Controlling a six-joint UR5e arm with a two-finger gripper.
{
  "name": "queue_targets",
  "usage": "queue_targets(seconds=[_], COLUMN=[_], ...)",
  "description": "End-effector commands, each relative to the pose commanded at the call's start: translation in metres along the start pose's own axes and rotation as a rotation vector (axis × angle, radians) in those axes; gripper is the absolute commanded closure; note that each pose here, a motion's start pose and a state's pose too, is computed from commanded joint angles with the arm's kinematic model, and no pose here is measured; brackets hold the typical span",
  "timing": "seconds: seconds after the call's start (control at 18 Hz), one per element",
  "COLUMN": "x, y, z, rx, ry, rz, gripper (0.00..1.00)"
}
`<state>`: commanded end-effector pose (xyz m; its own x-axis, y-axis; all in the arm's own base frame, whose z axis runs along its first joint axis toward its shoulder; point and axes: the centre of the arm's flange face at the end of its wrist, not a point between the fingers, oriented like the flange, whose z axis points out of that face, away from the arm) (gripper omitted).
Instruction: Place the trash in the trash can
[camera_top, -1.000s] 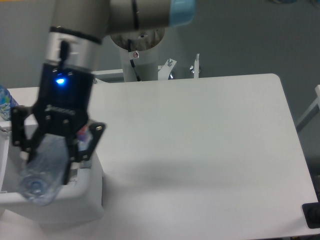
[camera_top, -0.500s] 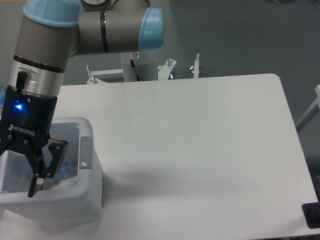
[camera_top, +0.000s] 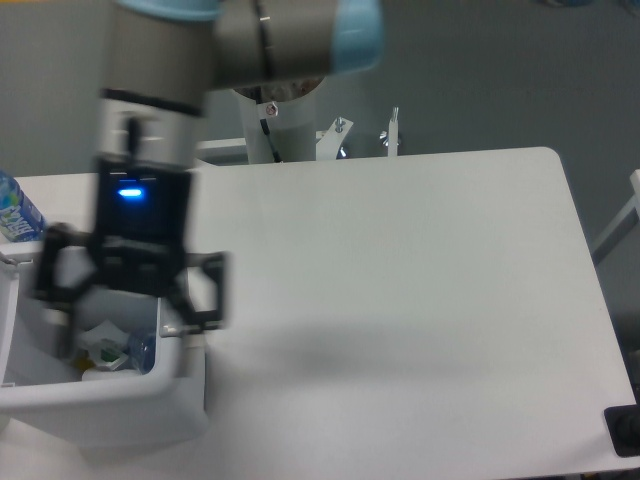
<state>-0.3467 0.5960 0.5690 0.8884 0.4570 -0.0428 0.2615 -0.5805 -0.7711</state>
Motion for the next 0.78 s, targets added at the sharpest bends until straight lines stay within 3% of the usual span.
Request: queue_targets(seconds=[0.11, 0.33, 0.44, 0.61, 0.78], x=[-0.036, -0.082, -0.102, -0.127, -0.143], y=[0.021, 0.059, 0.067, 0.087, 0.092], z=[0.01, 0.023, 0.013, -0.006, -0.018], rx=[-0.08, -0.246, -0.339, -0.488, -0.524], ry=[-0.12, -0.249, -0.269, -0.214, -0.197], rz=[0.061, 0.225, 0.352, 0.486, 0.556], gripper=[0.0, 0.0, 0.0, 0.0, 0.0])
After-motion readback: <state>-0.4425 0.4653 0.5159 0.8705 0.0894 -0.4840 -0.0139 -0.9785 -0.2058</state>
